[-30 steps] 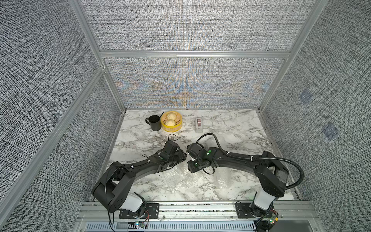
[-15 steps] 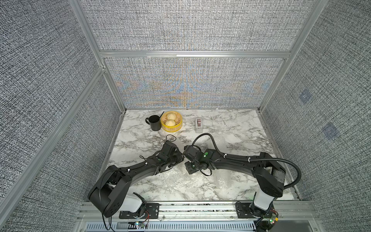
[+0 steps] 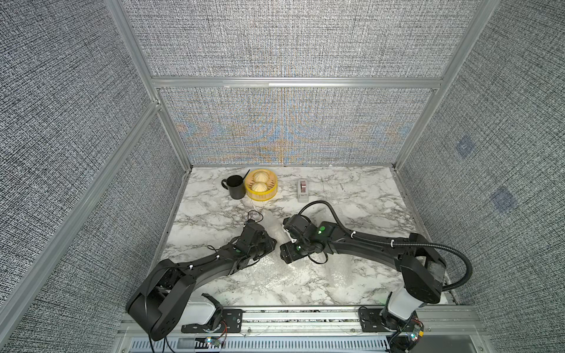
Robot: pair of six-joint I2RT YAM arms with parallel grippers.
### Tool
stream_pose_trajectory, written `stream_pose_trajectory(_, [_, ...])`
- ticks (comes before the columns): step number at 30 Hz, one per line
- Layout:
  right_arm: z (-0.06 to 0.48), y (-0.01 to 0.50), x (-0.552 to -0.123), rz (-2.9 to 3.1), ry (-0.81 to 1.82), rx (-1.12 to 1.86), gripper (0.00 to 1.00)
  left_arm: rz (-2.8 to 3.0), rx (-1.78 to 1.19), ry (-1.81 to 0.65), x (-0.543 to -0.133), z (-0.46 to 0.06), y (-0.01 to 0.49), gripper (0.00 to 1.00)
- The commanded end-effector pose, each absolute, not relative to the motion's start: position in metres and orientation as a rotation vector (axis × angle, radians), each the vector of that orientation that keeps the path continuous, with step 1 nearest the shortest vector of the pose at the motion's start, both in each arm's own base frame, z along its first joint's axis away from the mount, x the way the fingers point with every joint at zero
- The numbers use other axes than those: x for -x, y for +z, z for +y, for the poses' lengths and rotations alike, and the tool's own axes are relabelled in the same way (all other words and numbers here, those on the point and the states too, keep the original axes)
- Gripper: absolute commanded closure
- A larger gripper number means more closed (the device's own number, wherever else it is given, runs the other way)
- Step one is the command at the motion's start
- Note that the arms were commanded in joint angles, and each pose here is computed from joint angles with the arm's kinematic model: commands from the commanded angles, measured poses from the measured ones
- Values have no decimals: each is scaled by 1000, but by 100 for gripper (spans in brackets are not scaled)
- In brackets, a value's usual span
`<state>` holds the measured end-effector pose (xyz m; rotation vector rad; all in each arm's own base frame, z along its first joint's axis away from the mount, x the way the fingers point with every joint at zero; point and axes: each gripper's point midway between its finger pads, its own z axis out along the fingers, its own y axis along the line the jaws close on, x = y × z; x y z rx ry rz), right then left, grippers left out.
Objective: Wrap vases in bubble wrap
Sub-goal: Wrap the vase in bubble wrap.
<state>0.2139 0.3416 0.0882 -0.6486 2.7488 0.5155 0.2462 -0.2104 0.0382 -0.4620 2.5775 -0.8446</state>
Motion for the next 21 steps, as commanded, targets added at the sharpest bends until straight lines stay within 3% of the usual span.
stream_pose_trajectory(1, [342,87,-218,2772,542,602,21,2751,543,-646,-210,-179,4,72])
stream_pose_trajectory(15, [352,57,-223,2800,417,669,22,2722,523,-648,-215,-172,17,72])
stream_pose_trajectory(21, [350,46,-219,2800,346,700,24,2605,564,-656,-222,-155,46,63])
